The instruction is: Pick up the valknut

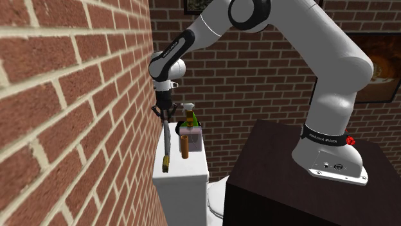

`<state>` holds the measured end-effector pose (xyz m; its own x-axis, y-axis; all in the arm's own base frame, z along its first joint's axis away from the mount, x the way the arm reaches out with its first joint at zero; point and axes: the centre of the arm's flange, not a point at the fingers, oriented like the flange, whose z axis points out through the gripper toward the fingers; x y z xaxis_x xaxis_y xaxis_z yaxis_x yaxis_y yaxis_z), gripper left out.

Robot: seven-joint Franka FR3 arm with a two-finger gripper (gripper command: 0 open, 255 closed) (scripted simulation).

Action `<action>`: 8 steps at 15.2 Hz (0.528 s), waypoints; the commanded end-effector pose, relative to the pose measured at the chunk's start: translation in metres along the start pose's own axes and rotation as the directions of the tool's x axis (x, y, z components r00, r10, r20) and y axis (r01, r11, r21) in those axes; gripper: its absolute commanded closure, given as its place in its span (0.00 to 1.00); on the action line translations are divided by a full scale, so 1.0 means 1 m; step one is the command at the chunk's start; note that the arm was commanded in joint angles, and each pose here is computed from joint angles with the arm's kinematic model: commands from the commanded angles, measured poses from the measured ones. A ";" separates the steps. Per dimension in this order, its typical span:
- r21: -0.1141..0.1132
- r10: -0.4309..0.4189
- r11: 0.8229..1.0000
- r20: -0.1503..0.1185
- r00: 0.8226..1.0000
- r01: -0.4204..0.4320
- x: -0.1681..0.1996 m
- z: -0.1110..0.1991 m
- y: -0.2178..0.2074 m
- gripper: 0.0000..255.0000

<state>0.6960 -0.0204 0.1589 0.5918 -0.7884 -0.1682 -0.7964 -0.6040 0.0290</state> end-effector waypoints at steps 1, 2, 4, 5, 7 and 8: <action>-0.002 0.000 1.000 0.001 1.000 0.000 0.000 0.001 0.000 1.00; -0.002 0.000 1.000 0.001 1.000 0.000 0.000 0.002 0.000 1.00; -0.002 0.000 1.000 0.001 1.000 0.000 -0.002 -0.001 0.000 1.00; -0.002 0.000 1.000 0.001 1.000 0.000 -0.003 -0.006 0.000 1.00; -0.002 0.000 1.000 0.001 1.000 0.000 -0.005 -0.017 0.001 1.00; -0.002 0.000 1.000 0.001 1.000 0.000 -0.006 -0.022 0.001 1.00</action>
<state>0.6945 -0.0181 0.1758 0.5914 -0.7883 -0.1695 -0.7964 -0.6041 0.0307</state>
